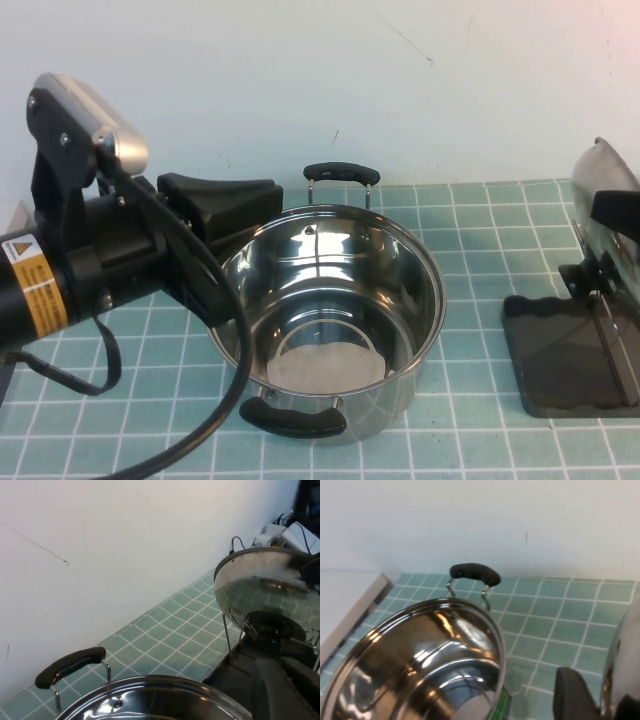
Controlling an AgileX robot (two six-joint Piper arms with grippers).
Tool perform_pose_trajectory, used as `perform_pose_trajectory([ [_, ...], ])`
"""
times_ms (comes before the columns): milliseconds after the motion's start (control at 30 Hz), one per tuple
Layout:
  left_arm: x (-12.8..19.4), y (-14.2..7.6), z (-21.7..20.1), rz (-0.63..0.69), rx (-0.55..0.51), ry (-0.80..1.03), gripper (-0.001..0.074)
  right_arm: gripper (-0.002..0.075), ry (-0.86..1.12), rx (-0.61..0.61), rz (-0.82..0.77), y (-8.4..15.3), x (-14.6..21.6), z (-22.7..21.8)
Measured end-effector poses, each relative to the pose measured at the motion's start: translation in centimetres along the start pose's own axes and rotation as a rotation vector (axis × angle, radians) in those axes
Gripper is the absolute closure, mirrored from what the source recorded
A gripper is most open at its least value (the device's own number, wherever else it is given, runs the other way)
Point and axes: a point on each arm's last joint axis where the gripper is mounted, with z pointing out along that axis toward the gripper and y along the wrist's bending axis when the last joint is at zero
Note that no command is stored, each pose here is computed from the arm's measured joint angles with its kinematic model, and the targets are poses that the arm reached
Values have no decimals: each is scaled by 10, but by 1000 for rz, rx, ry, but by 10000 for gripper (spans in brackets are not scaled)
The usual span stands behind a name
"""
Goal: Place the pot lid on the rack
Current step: Place the pot lid on the pot rack
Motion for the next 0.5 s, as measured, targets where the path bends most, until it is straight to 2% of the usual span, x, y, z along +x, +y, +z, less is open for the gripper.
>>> perform_pose_trajectory([
  [333, 5, -1, 0, -3, 6, 54, 734, 508, 2, 79, -64, -4, -1, -4],
  [500, 7, 4, -2, -14, -58, 84, 734, 508, -13, 87, -118, 2, -4, -13],
])
